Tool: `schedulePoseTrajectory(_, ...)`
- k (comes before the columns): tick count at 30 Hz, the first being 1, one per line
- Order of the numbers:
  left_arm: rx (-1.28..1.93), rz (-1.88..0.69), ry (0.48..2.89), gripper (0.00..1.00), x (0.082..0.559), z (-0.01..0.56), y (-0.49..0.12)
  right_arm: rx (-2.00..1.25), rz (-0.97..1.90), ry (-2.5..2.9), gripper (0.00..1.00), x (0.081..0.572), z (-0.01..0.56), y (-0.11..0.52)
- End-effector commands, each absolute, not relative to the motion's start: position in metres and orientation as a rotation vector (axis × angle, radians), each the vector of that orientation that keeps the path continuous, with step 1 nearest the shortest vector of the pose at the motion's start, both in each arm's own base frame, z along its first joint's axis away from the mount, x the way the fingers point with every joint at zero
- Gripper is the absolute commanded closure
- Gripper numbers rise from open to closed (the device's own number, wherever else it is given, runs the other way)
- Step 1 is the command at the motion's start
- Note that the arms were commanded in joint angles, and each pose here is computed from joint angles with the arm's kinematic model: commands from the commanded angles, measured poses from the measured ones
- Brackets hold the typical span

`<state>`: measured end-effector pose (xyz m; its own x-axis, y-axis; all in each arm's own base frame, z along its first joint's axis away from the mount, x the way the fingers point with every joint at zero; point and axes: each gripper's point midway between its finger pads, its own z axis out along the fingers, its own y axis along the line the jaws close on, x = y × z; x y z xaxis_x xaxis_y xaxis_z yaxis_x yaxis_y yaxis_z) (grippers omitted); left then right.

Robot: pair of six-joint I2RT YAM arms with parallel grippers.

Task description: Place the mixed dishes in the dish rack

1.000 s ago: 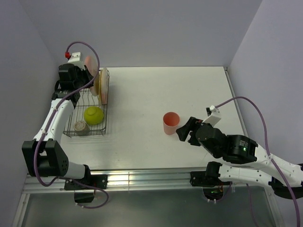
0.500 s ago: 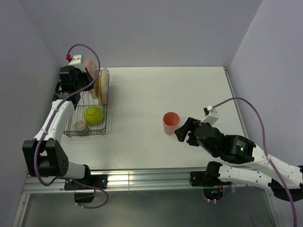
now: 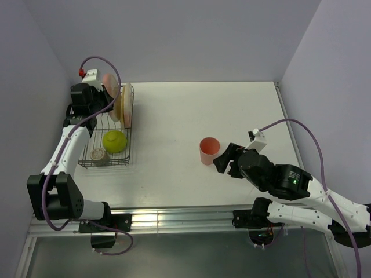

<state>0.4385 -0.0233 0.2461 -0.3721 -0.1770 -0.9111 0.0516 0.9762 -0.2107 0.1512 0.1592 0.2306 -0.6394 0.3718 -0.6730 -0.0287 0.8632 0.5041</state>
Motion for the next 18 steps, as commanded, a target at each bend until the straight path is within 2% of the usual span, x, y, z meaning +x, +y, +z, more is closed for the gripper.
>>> schedulePoseTrajectory(1,-0.073,-0.170,1.611,1.00,0.441,0.348,-0.005,0.250,0.614,2.165,0.20,0.158,0.235,0.162)
schedulePoseTrajectory(8,-0.072,-0.199,1.560,1.00,0.432,0.364,-0.004,0.239,0.614,2.168,0.20,0.160,0.237,0.165)
schedulePoseTrajectory(18,-0.067,-0.208,1.623,1.00,0.443,0.341,-0.004,0.236,0.614,2.168,0.20,0.162,0.240,0.166)
